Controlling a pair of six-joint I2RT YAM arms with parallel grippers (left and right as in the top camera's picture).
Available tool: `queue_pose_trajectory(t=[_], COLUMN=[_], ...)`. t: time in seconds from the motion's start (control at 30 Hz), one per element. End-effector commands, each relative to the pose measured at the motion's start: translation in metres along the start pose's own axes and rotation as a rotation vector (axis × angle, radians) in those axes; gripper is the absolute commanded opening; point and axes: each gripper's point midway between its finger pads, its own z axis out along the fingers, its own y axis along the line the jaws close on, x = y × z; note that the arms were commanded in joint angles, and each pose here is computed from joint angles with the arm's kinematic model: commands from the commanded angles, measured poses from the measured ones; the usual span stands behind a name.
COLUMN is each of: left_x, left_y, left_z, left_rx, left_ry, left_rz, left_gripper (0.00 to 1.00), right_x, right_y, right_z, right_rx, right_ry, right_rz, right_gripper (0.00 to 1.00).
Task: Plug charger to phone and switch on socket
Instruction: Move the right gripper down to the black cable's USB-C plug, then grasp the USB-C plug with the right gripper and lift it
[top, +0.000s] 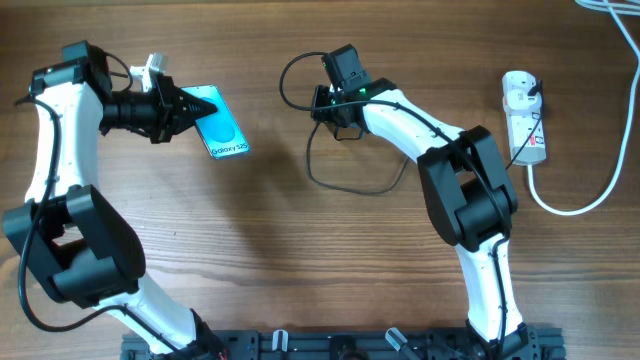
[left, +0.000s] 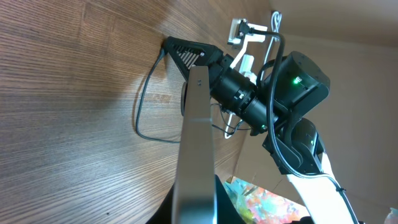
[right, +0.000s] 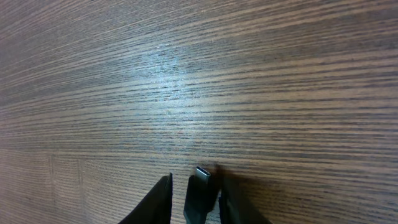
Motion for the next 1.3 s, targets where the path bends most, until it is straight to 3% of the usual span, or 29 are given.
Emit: queue_pose_trajectory(t=[0.0,0.2,0.33,0.53,1.0,1.27], left_x=[0.002,0.003,0.003,0.003,0.003,0.003], left_y=[-0.017,-0.017,-0.017,-0.017,-0.017,-0.017], left_z=[-0.006,-0.006,-0.006,-0.006,-0.006,-0.006], left_rx=[0.033,0.032,0.032,0.032,0.033,0.032], left_ry=[-0.014,-0.010,-0.010,-0.011,-0.011,-0.011], left_rz=[0.056,0.050,0.050,0.051,0.051,0.051], left_gripper=[0.04,0.04,0.04,0.04,0.04,0.04], right_x=[0.015,0.012,0.013,0.003,0.068,0.090], right_y=[-0.015,-0.026,-0.027,-0.021,-0.058,-0.066], right_z=[0.023,0.022,0.012,-0.042,-0.046,-0.054], right_rx=[0.057,0.121,0.137,0.188,0.355,0.378], right_ry=[0.030,0.003,0.015,0.010,0.257,0.356], right_rz=[0.026,0.030,-0.013,-0.153,-0.235,-0.201], right_gripper=[0.22,0.04,0.04,0.04,0.04,0.13])
